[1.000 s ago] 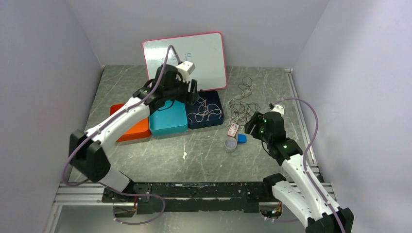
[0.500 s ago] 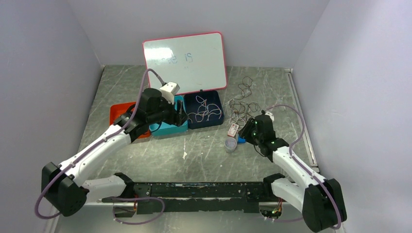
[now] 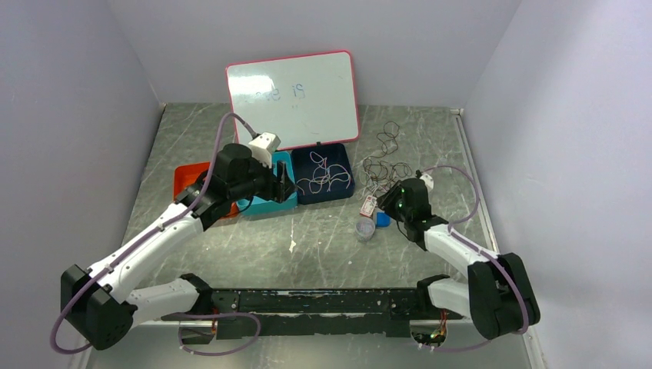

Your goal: Untangle the cables

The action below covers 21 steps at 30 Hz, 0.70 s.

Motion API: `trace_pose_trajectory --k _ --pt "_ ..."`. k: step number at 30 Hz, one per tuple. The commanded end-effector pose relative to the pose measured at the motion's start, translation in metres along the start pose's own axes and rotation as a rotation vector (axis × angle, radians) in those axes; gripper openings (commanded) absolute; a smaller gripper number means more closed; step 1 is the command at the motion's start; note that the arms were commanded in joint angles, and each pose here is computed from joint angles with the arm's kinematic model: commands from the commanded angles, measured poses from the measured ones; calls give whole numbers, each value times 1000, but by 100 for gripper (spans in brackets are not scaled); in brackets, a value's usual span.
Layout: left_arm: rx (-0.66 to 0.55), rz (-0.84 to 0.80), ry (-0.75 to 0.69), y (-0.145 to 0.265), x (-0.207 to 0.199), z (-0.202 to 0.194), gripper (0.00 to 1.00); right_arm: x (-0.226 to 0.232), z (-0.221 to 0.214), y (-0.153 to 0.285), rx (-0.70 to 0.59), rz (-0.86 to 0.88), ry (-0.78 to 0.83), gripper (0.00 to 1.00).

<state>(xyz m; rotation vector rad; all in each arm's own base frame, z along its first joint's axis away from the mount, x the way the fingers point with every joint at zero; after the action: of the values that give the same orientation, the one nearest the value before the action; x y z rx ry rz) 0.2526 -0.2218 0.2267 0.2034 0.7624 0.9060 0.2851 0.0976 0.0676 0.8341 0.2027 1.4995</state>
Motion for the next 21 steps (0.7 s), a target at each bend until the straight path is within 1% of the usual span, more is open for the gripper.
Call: trace_pose_trajectory --k 1,7,11,17,21 --pt "-19 -26 7 5 -6 0 65 -1 13 -9 -69 -1 -29 38" --pt "-22 -16 10 8 -4 0 65 -3 11 -20 -52 3 -42 35" --pt "-21 -10 11 8 -3 -1 65 -2 12 -23 -48 7 -41 30" --pt "-26 -11 10 9 -2 -2 65 5 25 -15 -82 37 -24 16" --pt "-54 -26 -4 12 -4 2 65 12 46 1 -142 54 30 6"
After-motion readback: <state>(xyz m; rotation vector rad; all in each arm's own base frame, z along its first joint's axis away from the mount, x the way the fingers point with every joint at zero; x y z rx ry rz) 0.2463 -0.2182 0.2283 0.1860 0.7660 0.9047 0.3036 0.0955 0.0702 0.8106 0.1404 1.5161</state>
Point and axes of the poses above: each gripper's point midway between its finger pads, its own y axis back along the fingers, its own x axis along the line the jaws close on, z = x × y, the point moved 2 cm from there along y, back along the fingers, and after that the axes turned 13 degrees about y, right-handed, at the moved point
